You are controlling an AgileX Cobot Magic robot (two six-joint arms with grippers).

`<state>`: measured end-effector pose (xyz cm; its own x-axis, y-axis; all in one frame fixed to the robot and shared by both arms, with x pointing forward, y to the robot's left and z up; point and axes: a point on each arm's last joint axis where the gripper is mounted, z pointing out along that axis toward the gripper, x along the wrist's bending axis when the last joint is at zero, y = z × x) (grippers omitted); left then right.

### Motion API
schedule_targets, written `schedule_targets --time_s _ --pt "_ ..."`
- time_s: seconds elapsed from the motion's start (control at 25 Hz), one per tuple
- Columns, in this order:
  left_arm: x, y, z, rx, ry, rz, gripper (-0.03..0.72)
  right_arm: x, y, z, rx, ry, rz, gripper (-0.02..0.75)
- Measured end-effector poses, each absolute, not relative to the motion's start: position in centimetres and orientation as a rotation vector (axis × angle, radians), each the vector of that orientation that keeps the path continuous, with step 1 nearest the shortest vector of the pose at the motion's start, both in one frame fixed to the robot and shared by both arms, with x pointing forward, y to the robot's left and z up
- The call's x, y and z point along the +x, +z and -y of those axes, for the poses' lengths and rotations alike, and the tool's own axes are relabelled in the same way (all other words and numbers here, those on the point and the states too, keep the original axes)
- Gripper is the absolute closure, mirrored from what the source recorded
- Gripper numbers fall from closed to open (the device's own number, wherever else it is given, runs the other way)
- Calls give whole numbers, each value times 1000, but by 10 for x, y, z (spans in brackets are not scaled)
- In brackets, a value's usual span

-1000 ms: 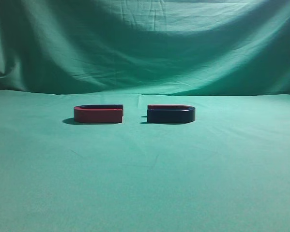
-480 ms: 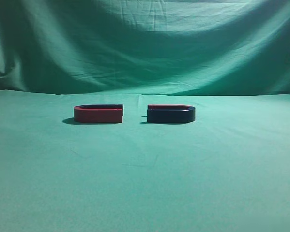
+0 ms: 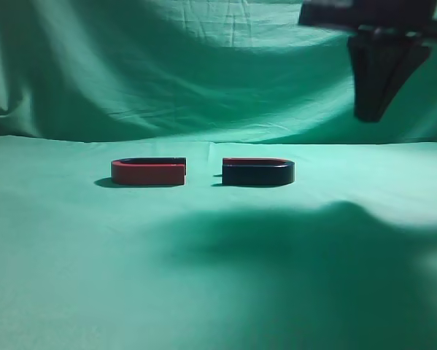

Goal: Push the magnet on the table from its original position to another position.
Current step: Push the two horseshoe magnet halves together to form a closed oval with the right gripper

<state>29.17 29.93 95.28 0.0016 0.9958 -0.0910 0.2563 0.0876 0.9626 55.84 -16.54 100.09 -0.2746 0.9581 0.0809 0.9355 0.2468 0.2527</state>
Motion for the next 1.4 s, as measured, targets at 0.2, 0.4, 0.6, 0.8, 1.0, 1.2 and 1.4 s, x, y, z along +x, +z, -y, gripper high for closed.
schedule_targets --time_s 0.2,0.4,0.6,0.8,1.0,1.2,1.4 --pt "292 953 -299 1333 998 -1427 316 592 981 152 1849 343 -2427 738" --pt "292 953 -299 1333 998 -1427 316 616 963 142 1854 325 -2435 738" --pt "292 953 -299 1333 998 -1427 316 631 948 136 1860 307 -2442 738" --pt "292 953 -299 1333 998 -1427 316 635 942 134 1866 306 -2444 738" --pt "292 953 -299 1333 998 -1427 316 632 940 123 1833 318 -2467 738" --pt "292 953 -299 1333 998 -1427 316 625 941 100 1753 375 -2496 738" --pt "292 953 -299 1333 998 -1427 316 622 942 88 1714 424 -2505 738"
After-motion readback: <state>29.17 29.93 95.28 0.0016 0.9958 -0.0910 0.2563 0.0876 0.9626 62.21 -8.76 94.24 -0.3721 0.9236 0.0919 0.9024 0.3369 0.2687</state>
